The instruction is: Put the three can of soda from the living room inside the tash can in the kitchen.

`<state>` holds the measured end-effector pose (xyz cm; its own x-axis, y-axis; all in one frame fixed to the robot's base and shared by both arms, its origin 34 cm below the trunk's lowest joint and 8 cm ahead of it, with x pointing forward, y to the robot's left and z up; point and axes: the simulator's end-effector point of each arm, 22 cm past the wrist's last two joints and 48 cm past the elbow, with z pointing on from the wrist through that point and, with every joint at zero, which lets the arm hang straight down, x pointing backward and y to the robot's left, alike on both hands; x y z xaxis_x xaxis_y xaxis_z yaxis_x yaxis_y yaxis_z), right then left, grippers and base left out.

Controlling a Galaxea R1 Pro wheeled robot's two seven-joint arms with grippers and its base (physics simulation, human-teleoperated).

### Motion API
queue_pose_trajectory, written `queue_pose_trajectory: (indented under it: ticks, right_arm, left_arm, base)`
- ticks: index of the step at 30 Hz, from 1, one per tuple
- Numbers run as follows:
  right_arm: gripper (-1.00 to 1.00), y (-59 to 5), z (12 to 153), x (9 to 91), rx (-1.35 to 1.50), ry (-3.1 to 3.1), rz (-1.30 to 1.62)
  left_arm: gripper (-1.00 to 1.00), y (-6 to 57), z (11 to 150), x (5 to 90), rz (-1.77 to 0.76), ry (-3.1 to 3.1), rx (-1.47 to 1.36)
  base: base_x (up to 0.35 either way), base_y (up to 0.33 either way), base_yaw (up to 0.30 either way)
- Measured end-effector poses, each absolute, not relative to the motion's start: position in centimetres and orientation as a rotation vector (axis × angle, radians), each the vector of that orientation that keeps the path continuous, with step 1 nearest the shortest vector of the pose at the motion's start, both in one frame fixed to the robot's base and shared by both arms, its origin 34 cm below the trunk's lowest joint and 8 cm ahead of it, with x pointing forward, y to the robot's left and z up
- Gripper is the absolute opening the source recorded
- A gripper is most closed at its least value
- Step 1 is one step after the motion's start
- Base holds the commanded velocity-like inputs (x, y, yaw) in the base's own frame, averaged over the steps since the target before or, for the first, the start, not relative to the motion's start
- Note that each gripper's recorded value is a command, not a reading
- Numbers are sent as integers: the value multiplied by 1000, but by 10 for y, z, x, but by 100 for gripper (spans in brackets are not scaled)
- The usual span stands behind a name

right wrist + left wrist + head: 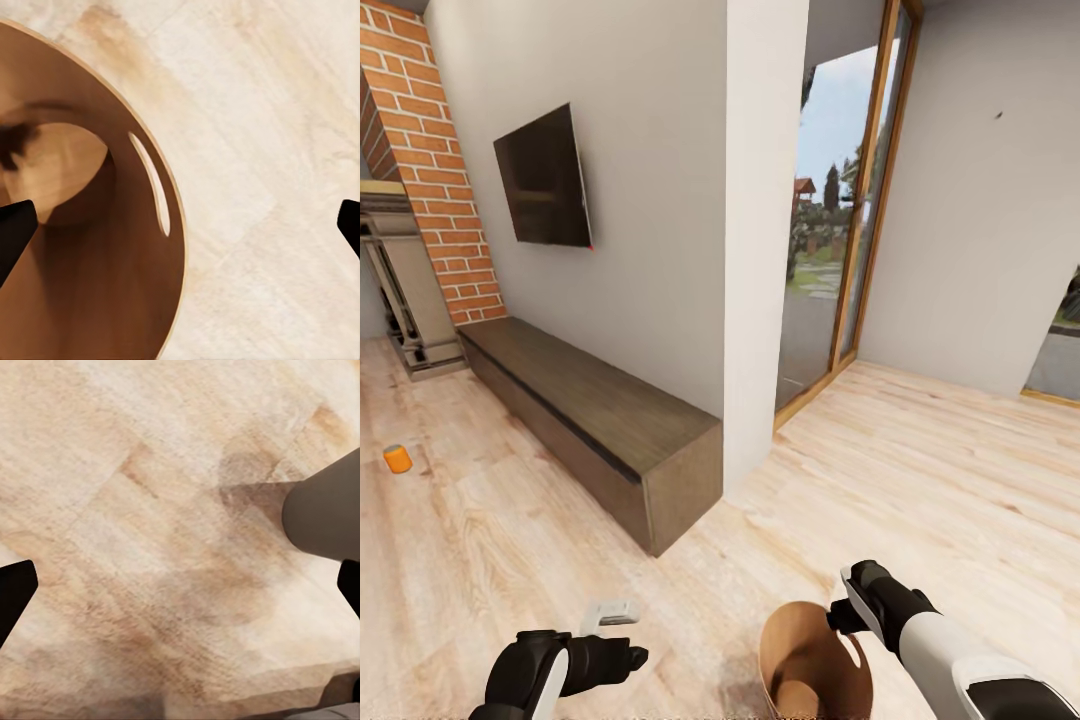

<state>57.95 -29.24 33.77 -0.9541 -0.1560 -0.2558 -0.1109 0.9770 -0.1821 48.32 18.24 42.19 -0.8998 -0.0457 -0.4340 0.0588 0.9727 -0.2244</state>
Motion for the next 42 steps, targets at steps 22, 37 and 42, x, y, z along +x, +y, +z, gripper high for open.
queue_pose_trajectory:
  ticks: [22, 37, 42]
  right_arm:
    - [100, -300, 292, 564, -197, 2897, -253]
    - [100, -304, 276, 556, -200, 2929, -258]
    - [100, -304, 270, 554, -202, 2941, -258]
  left_arm:
    - [100, 182, 381, 472, -327, 2715, 4]
    - [100, 181, 368, 468, -331, 2746, 0]
    - [100, 181, 363, 466, -333, 2758, -2]
  base:
    - [0, 0, 0]
    - [0, 0, 0]
    - [0, 0, 0]
